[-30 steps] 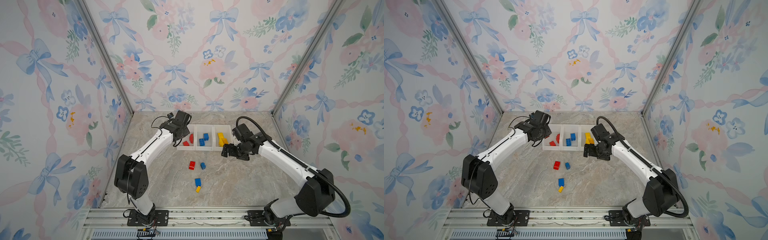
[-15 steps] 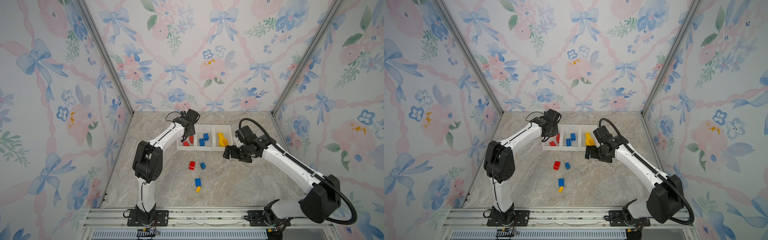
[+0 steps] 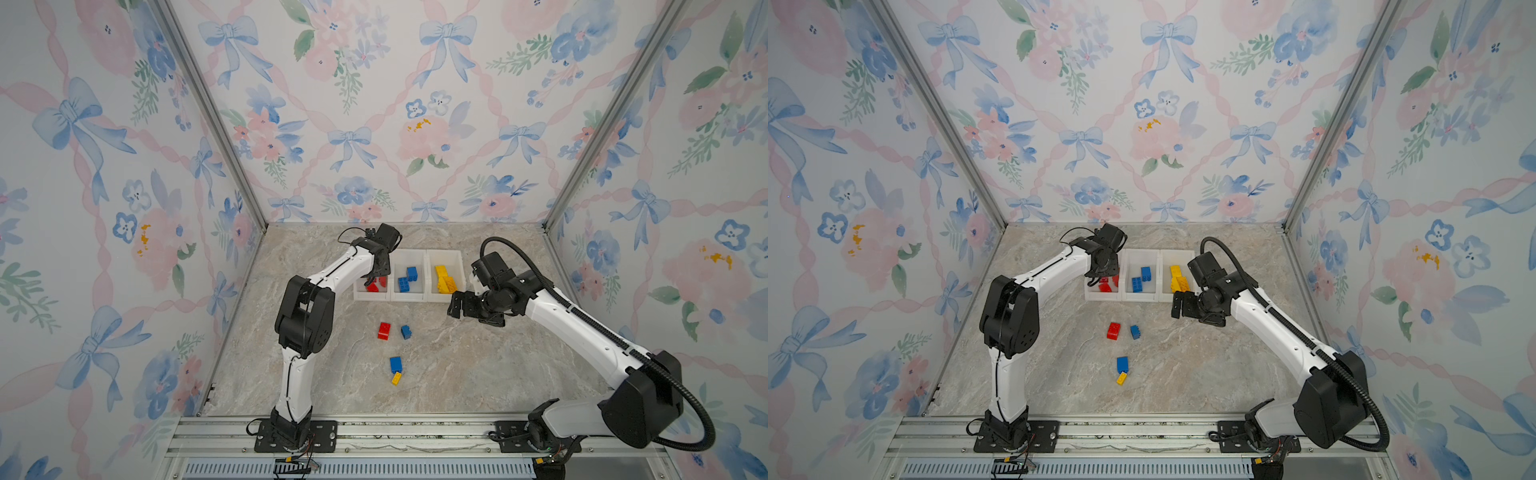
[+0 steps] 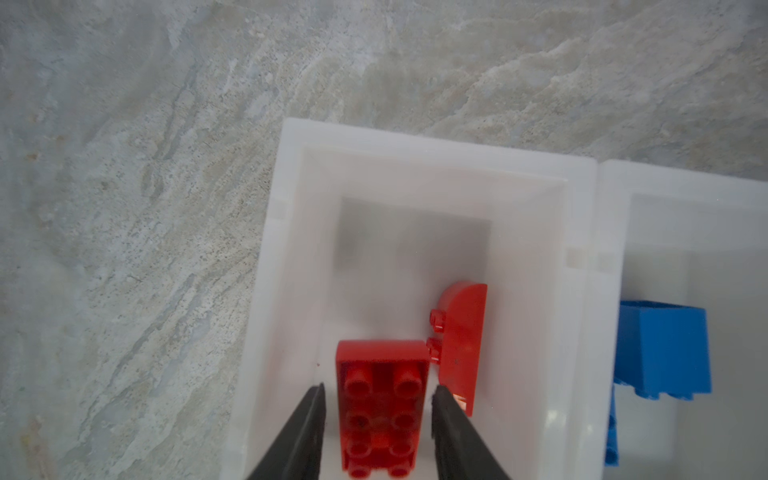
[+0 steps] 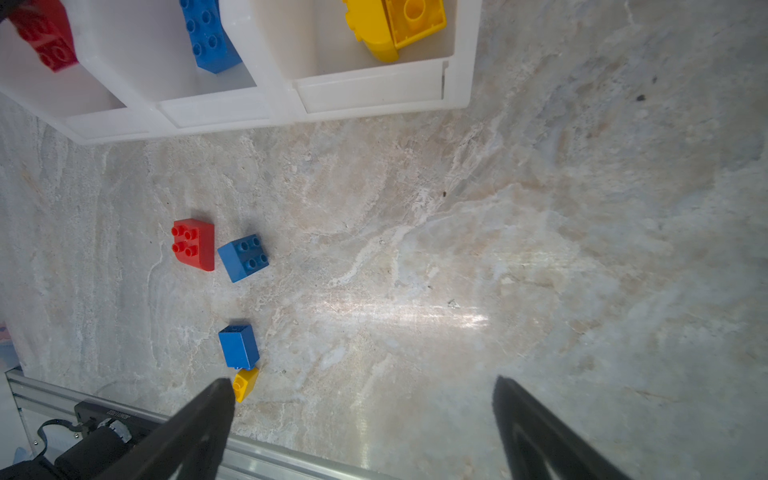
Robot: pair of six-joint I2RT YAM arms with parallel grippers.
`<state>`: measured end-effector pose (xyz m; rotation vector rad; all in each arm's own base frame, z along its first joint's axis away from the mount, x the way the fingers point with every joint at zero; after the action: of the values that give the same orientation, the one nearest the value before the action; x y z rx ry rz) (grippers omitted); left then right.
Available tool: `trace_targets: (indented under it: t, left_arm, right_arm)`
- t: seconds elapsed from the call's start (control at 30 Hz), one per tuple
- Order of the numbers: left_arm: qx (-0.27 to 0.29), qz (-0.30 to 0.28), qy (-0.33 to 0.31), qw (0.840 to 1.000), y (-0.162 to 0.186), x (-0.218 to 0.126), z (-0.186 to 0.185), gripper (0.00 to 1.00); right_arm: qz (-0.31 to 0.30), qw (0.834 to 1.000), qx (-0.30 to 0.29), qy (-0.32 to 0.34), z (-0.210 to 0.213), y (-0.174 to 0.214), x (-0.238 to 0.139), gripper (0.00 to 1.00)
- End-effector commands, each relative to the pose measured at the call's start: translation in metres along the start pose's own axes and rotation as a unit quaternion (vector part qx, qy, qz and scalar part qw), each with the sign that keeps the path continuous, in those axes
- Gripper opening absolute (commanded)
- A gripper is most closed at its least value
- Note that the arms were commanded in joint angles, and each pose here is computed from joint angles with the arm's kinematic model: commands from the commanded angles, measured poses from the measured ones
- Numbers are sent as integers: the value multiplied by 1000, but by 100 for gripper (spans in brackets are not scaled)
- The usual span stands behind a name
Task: Sort the legos into containers by color
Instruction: 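Open the left gripper to drop the red brick into the compartment, then move the right gripper down toward a blue brick while the left gripper withdraws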
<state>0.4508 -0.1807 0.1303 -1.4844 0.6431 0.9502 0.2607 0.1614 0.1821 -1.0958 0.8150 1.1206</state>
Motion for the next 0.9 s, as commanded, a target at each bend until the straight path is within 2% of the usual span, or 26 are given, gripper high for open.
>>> trace_targets:
  t: [0.0,0.4,0.87]
  left_arm:
    - [5,-3,-5,1000,-3,-4,1,52]
    - [-13,-17,21,1000,-13,-26,0,64]
    - [-36,-23,64,997,-10,-62,5,68]
  right_arm:
    - [4,1000,5,10,-2,2,3,100]
    - [7,1000,-6,9,4,0,5,100]
    - [4,999,-41,17,22,1,13,100]
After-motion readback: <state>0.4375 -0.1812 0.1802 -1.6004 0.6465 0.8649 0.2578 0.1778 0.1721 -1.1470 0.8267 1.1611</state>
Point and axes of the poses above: each gripper's point midway between its finger pads, its own x axis out along the fingers, its own z axis along the line the jaws close on, y = z × x, the point moved 3 cm from there along -x, back along the fingers, and after that the axes turned 3 degrees about -x, right-handed, at the moved point
